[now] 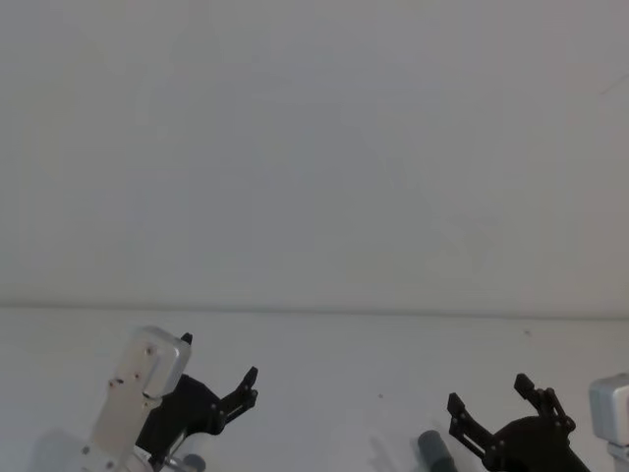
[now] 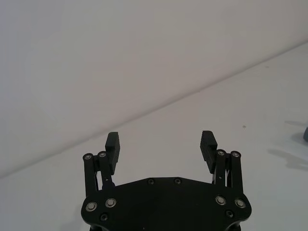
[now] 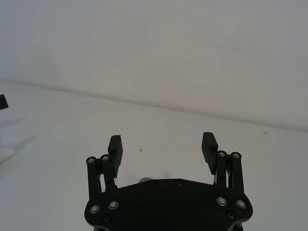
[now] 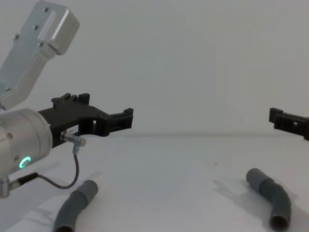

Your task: Use both hands to pick up one end of the pipe from the table, align the ends, and insert them.

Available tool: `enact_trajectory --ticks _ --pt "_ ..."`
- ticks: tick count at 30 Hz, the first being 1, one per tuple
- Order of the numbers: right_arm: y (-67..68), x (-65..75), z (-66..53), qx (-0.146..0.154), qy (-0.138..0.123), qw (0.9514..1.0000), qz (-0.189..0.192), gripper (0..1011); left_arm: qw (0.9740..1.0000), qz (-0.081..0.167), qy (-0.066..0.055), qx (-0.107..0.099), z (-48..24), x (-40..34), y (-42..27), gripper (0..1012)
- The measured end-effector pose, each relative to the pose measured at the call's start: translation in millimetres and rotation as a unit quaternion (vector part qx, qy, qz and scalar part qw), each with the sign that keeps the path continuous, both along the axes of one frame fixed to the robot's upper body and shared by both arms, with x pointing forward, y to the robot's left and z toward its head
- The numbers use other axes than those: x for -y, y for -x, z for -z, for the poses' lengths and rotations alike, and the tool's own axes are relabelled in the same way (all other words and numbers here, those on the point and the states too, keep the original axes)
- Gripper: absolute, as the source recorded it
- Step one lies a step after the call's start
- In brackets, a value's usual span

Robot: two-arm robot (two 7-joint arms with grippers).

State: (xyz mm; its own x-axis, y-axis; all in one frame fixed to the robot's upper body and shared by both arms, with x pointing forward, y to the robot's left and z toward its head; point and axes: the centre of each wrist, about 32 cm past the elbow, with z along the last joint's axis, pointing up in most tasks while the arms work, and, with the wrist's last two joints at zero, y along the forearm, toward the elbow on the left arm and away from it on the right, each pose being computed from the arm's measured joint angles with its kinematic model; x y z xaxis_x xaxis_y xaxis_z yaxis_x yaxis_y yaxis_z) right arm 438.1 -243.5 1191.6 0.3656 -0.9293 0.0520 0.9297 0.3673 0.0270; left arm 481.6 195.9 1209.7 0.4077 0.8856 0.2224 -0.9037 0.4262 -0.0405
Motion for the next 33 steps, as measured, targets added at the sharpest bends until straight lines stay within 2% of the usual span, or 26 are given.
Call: enact_trajectory --ticks 1,4,6,7,12,13,15,16,17,19,20,24,26,33 --pt "0.4 0.6 -0.3 0.000 0.002 1.0000 -0.002 1002 1.0000 0.000 0.000 0.000 0.0 0.0 0.0 1001" --pt "2.2 2.5 -0.5 -0.003 0.012 0.9999 -0.009 1002 0.9999 -0.008 0.001 -0.011 -0.5 1.7 5.8 1001" --pt "3.8 3.5 -0.7 -0.005 0.020 0.9996 -0.018 1002 0.9996 -0.018 0.003 -0.021 -1.0 4.1 13.4 1001" --pt "4.6 3.9 -0.7 -0.006 0.023 0.9995 -0.020 1002 0.9996 -0.018 0.003 -0.021 -1.0 4.1 13.4 1001" --pt "10.1 5.1 -0.1 -0.013 0.040 0.9983 -0.040 1002 0.9982 -0.041 0.010 -0.042 -1.8 8.8 30.9 1001" --pt "11.0 5.1 0.0 -0.014 0.042 0.9981 -0.042 1002 0.9982 -0.041 0.010 -0.042 -1.8 8.8 30.9 1001" --pt "13.8 5.0 0.6 -0.017 0.047 0.9975 -0.050 1002 0.9973 -0.051 0.012 -0.051 -2.1 9.8 38.0 1001" --pt "14.7 5.0 0.9 -0.019 0.048 0.9973 -0.052 1002 0.9971 -0.054 0.012 -0.053 -2.3 9.9 39.3 1001" --pt "15.6 4.9 1.2 -0.020 0.050 0.9971 -0.054 1002 0.9964 -0.060 0.014 -0.059 -2.8 10.2 44.3 1001" --pt "18.5 4.5 1.9 -0.024 0.054 0.9965 -0.060 1002 0.9958 -0.065 0.016 -0.063 -3.4 10.1 48.3 1001" --pt "19.3 4.3 2.0 -0.025 0.055 0.9963 -0.062 1002 0.9951 -0.070 0.017 -0.068 -4.0 9.8 52.6 1001" --pt "22.4 3.8 2.6 -0.029 0.059 0.9955 -0.069 1002 0.9937 -0.079 0.019 -0.077 -5.9 9.0 59.6 1001" --pt "24.0 3.5 2.9 -0.031 0.061 0.9950 -0.073 1002 0.9924 -0.087 0.021 -0.085 -8.3 8.0 66.3 1001" --pt "27.2 2.8 3.6 -0.035 0.065 0.9940 -0.080 1002 0.9892 -0.098 0.026 -0.106 -13.1 5.9 77.5 1001"
